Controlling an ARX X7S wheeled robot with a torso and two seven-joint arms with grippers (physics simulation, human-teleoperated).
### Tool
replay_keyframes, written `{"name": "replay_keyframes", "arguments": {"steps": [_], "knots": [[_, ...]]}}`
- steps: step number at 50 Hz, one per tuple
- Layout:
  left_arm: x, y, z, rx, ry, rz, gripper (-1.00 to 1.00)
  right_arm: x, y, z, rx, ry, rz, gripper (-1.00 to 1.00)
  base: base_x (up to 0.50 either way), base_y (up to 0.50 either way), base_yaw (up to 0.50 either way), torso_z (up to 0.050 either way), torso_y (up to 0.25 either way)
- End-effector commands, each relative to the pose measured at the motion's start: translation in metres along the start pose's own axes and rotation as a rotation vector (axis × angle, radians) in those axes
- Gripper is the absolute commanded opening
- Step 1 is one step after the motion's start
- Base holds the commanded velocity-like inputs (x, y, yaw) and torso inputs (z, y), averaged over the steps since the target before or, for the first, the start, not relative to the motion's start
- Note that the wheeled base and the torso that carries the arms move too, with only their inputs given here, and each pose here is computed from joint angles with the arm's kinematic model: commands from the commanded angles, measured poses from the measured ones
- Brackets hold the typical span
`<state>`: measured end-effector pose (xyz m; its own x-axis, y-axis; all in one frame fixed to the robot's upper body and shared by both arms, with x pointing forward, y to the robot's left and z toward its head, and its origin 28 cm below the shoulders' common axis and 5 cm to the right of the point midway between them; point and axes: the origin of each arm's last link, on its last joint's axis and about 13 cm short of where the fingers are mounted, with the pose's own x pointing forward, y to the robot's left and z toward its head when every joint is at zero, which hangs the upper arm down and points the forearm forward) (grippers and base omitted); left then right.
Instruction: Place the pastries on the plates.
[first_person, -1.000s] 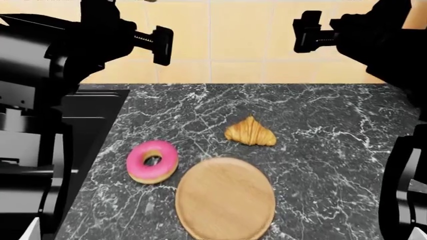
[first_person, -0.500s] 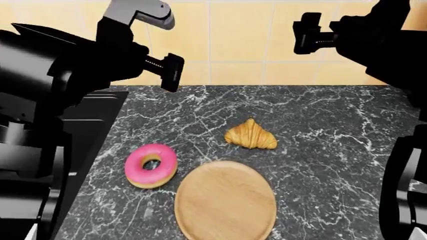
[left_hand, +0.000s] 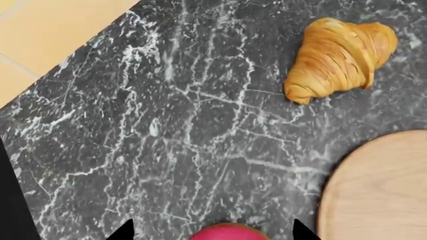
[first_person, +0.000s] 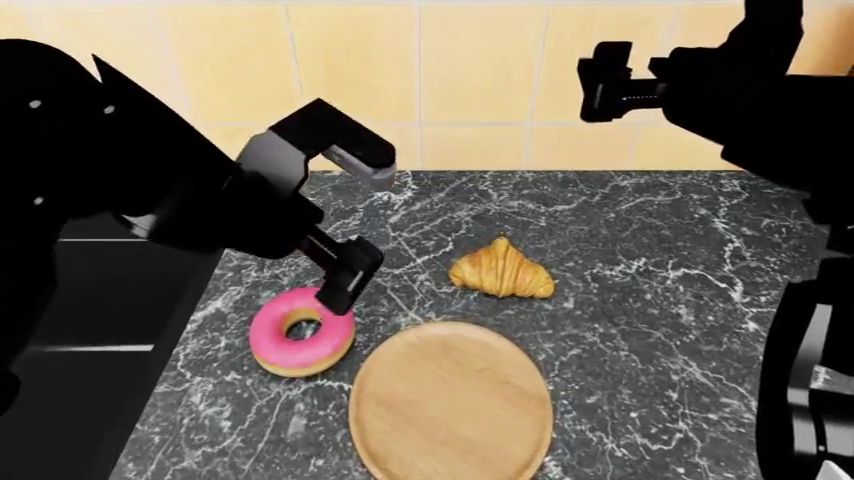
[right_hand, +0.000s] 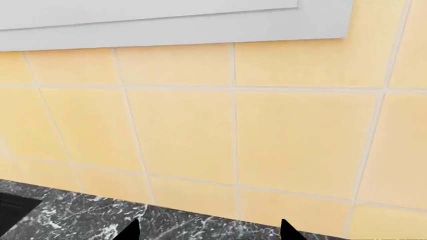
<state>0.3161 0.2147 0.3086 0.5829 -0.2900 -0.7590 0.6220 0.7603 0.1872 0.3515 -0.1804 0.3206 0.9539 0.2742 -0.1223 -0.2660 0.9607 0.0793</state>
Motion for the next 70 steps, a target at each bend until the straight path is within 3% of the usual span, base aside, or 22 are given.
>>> {"name": "replay_keyframes", "arguments": {"steps": [1,5,19,31,37,47,70], "knots": [[0.006,0.000,-0.015,-0.002,0.143,-0.029,1.00,0.001,-0.001,-0.006,0.002,0.013,-0.002,1.00,0.00,0.00,0.00,0.000,0.000],[0.015,0.005,-0.020,-0.045,0.155,-0.023,1.00,0.002,-0.001,-0.005,-0.018,0.010,-0.011,1.00,0.00,0.00,0.00,0.000,0.000],[0.015,0.019,-0.026,-0.070,0.179,-0.011,1.00,0.003,-0.002,-0.007,-0.009,0.016,-0.008,1.00,0.00,0.00,0.00,0.000,0.000],[-0.010,0.027,-0.035,-0.083,0.182,-0.024,1.00,0.002,-0.003,-0.007,-0.002,0.014,-0.005,1.00,0.00,0.00,0.00,0.000,0.000],[-0.002,0.025,-0.051,-0.085,0.227,-0.031,1.00,0.002,-0.004,-0.008,0.001,0.009,-0.006,1.00,0.00,0.00,0.00,0.000,0.000],[0.005,0.037,-0.043,-0.143,0.212,0.008,1.00,0.004,-0.003,-0.014,0.005,0.028,-0.005,1.00,0.00,0.00,0.00,0.000,0.000],[0.026,0.038,-0.040,-0.135,0.245,0.008,1.00,0.001,-0.004,-0.018,0.015,0.046,-0.004,1.00,0.00,0.00,0.00,0.000,0.000]]}}
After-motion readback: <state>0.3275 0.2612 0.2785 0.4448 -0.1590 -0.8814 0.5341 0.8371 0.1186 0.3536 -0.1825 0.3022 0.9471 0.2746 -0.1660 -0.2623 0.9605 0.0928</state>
